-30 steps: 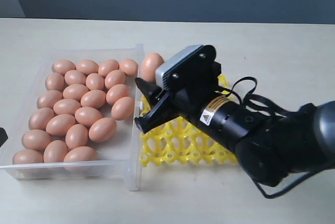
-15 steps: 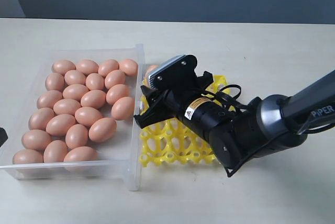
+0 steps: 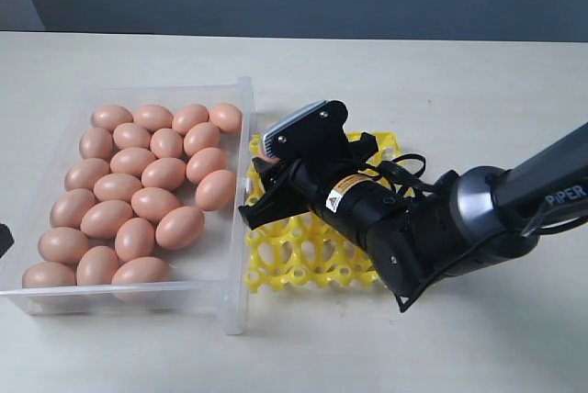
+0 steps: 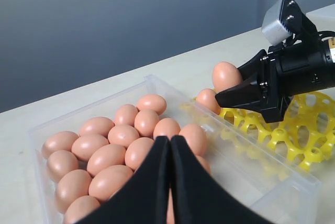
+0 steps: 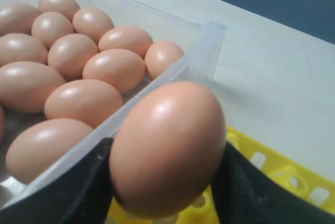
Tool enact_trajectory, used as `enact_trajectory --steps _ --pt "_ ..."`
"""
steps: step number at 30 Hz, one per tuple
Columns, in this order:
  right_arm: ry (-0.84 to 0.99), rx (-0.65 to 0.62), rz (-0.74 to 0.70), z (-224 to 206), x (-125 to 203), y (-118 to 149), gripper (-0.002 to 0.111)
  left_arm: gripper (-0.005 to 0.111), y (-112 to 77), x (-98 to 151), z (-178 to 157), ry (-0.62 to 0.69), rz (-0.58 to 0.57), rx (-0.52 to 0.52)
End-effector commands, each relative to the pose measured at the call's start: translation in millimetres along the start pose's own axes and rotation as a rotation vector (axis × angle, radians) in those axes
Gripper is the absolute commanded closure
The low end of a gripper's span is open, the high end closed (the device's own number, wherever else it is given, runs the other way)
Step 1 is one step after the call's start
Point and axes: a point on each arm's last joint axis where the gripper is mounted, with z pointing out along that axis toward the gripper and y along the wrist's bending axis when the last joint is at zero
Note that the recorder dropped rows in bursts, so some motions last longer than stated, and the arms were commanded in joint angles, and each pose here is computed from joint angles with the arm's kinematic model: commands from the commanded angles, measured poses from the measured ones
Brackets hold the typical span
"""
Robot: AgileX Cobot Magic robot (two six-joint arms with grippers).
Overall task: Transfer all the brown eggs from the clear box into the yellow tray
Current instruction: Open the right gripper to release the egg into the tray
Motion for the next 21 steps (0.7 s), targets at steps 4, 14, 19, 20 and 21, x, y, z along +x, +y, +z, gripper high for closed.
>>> enact_trajectory --steps 4,14,19,20,21 --pt "-0.006 0.005 -0.003 0.9 -0.6 -1.2 0.055 0.106 -0.5 0.7 -0.1 -0.005 -0.009 0.006" --pt "-0.006 0.005 -0.003 0.9 -0.6 -1.2 0.055 0.106 -0.5 0.7 -0.1 -0.005 -0.009 0.006" --pt "-0.008 0.007 -0.001 0.6 -1.3 -1.4 0.055 0.106 -0.5 0.7 -0.1 -0.005 -0.009 0.006" --pt "-0.012 0.009 0.004 -0.6 -3.9 -1.9 0.055 0.106 -0.5 0.7 -0.1 -0.005 -0.009 0.006" --pt "-0.014 0.009 0.008 -2.1 -6.8 -2.3 0.055 0.106 -0.5 0.7 -0.1 -0.005 -0.009 0.006"
